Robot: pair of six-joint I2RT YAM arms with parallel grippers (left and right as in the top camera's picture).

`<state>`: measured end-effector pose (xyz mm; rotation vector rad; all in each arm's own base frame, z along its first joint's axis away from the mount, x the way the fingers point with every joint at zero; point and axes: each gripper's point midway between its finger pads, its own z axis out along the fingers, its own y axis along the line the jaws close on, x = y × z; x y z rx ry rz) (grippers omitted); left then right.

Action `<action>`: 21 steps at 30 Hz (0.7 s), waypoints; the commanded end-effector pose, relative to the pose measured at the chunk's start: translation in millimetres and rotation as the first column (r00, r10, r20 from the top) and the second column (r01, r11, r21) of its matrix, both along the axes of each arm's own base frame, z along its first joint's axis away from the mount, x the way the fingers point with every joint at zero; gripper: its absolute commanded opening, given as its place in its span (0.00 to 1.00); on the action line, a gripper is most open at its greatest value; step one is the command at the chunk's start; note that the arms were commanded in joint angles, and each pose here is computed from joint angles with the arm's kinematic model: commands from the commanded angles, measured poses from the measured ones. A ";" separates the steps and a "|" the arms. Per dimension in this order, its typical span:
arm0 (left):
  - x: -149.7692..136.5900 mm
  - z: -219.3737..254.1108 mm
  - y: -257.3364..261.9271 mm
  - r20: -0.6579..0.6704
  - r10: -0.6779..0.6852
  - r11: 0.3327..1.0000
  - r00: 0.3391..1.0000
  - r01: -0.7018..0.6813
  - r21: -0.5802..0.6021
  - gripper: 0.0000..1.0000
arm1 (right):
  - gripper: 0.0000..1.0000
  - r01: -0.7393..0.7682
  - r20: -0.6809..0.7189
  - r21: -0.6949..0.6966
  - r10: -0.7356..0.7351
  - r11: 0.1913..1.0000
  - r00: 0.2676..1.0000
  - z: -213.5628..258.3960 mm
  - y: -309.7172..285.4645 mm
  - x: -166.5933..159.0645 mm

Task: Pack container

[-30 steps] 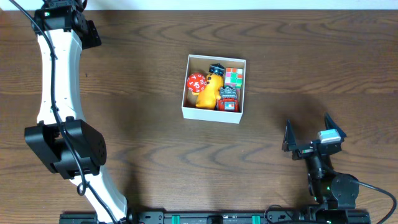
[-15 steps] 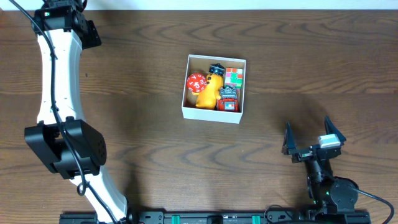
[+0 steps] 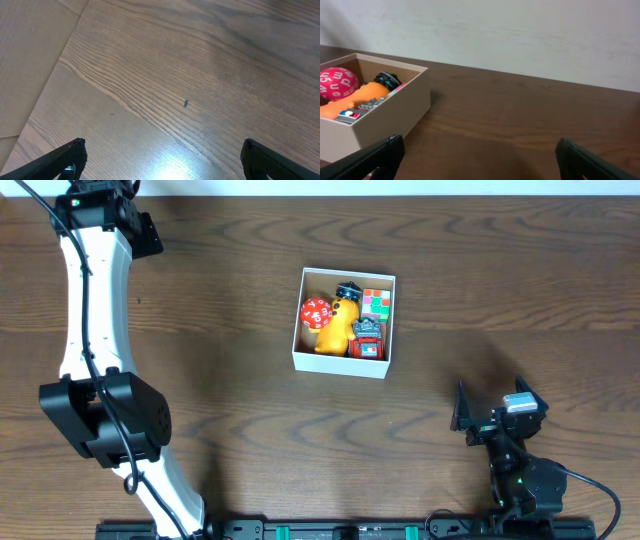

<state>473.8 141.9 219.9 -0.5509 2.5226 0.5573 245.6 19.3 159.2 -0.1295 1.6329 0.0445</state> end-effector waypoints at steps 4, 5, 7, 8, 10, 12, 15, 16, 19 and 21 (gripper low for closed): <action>0.0 8.0 3.0 0.017 0.013 1.000 1.000 -0.013 0.014 0.98 | 0.99 0.001 0.000 -0.012 -0.001 1.000 1.000 -0.9 0.4 -0.3; -0.1 7.9 2.9 0.017 0.013 1.000 1.000 -0.013 0.014 0.98 | 0.99 0.001 0.002 -0.012 -0.001 1.000 1.000 -0.5 0.4 -0.3; -0.1 7.9 2.9 0.017 0.013 1.000 1.000 -0.013 0.014 0.98 | 0.99 0.001 0.002 -0.012 -0.001 1.000 1.000 -0.4 0.4 -0.3; -0.1 7.9 2.9 0.017 0.013 1.000 1.000 -0.013 0.014 0.98 | 0.99 0.001 0.002 -0.012 -0.001 1.000 1.000 -0.4 0.4 -0.3; 0.0 8.0 3.0 0.017 0.013 1.000 1.000 -0.013 0.014 0.98 | 0.99 0.001 0.002 -0.012 -0.001 1.000 1.000 -0.5 0.4 -0.3; 0.0 8.0 3.0 0.017 0.013 1.000 1.000 -0.013 0.014 0.98 | 0.99 0.001 0.002 -0.012 -0.001 1.000 1.000 -0.5 0.4 -0.3; 0.0 8.0 3.0 0.017 0.013 1.000 1.000 -0.013 0.014 0.98 | 0.99 0.001 0.002 -0.012 -0.001 1.000 1.000 -0.4 0.4 -0.3; 0.0 8.0 3.0 0.017 0.013 1.000 1.000 -0.013 0.014 0.98 | 0.99 0.001 0.002 -0.012 -0.001 1.000 1.000 -0.5 0.4 -0.3; 0.0 8.0 3.0 0.017 0.013 1.000 1.000 -0.013 0.014 0.98 | 0.99 0.001 0.002 -0.012 -0.001 1.000 1.000 -0.4 0.4 -0.3; -0.1 7.9 2.9 0.017 0.013 1.000 1.000 -0.013 0.014 0.98 | 0.99 0.001 0.002 -0.012 -0.001 1.000 1.000 -0.4 0.4 -0.3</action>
